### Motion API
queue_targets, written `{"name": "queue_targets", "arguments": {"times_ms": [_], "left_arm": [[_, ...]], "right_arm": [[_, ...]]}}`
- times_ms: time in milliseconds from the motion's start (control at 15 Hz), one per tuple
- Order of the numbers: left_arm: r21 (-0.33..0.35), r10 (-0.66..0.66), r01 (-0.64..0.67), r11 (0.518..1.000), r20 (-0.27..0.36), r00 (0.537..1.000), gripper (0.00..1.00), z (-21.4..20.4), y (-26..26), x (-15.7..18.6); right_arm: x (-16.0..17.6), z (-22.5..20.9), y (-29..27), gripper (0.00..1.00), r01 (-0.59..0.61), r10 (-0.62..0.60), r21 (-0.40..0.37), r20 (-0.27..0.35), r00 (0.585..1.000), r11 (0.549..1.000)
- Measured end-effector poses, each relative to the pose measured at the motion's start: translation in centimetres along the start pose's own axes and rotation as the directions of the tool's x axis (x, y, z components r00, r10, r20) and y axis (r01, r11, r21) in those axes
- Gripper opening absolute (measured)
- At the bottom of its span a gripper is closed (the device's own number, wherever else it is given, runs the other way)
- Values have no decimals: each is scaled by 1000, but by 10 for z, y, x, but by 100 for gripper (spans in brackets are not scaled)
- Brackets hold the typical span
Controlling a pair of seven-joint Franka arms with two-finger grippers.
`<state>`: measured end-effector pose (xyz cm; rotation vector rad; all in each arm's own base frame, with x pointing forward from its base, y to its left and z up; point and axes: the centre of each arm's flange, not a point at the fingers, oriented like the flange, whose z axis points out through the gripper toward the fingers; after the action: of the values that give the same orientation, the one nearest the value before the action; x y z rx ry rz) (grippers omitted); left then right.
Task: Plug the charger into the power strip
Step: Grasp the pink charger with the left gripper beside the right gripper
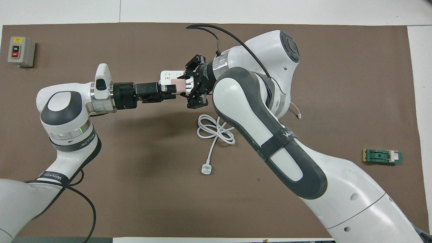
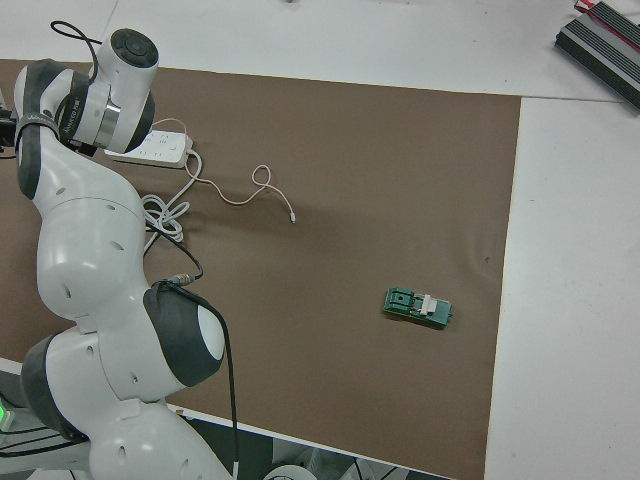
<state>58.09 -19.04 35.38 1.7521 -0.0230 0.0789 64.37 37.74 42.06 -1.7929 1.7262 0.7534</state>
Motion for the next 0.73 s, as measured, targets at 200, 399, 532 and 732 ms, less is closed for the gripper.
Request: {"name": "queue_targets", "arguments": {"times_ms": [200,399,532,732], "left_arm": [[-4,-14,14,1000,-6,1000,100,3,1,0],[-12,-23,23,1000,-7,1000,100,6,6,2],[-15,-22,22,1000,-5,1000,100,9,12,4],[-18,-24,24,1000,-8,1000,95,9,15,9]], "right_arm": [[0,0,0,51,0,0,0,0,1000,1000],[0,0,0,51,0,0,0,0,1000,1000],[0,0,0,51,0,0,1,0,1000,1000],[-1,-1,0,51,0,0,1,1,1000,1000]]}}
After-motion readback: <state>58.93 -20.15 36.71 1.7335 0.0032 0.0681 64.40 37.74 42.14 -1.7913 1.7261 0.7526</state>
